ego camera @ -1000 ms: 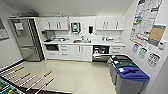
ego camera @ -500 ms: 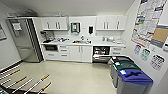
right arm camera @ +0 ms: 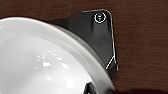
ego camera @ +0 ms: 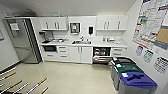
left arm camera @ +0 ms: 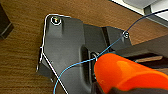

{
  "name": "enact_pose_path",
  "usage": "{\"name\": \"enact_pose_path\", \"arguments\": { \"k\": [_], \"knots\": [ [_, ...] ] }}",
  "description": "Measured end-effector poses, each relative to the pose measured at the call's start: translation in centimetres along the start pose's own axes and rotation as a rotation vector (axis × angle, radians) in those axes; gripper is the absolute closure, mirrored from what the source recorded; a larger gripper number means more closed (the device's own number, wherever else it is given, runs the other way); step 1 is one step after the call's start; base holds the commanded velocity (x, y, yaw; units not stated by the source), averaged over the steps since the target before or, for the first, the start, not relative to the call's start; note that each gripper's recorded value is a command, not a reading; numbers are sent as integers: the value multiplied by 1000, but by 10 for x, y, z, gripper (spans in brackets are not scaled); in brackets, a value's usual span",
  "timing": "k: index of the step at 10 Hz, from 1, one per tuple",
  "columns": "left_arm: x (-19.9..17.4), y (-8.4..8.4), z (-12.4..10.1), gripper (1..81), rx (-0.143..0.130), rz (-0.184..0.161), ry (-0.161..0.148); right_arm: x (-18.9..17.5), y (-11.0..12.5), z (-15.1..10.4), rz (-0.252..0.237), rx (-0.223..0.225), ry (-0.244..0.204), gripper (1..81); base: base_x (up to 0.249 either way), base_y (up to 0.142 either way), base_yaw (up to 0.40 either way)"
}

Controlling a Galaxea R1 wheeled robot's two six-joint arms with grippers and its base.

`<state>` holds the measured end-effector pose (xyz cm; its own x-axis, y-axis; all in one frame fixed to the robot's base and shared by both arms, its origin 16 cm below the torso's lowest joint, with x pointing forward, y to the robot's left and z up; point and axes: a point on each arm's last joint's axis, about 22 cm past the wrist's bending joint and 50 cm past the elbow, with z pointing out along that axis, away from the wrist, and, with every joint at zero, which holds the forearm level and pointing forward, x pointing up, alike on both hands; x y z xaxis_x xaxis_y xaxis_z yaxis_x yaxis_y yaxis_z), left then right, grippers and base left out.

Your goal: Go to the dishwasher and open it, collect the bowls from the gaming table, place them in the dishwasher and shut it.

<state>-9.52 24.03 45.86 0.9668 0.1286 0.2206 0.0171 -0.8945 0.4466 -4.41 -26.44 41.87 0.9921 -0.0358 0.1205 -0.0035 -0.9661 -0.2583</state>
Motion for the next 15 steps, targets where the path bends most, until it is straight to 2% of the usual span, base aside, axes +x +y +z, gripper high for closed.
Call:
{"name": "enact_pose_path", "arguments": {
  "k": [3, 4, 7, 11, 15],
  "knots": [
    [0, 0, 0, 811, 0, 0, 0, 3, -25, 7, -7, 32, 4, 811, 148, 0, 0],
    [0, 0, 0, 811, 0, 0, 0, 1, -27, 7, -7, 35, 2, 811, 148, 0, 0],
    [-1, 7, 3, 811, -8, -3, 0, 3, 0, 1, -12, 0, 1, 811, 148, 0, 0],
    [0, 2, 2, 811, -2, -1, 0, 4, -12, 4, -11, 15, 3, 811, 148, 0, 0],
    [0, 2, 2, 811, -2, -1, 0, 5, -7, 3, -11, 10, 3, 811, 145, 0, 0]
  ]
}}
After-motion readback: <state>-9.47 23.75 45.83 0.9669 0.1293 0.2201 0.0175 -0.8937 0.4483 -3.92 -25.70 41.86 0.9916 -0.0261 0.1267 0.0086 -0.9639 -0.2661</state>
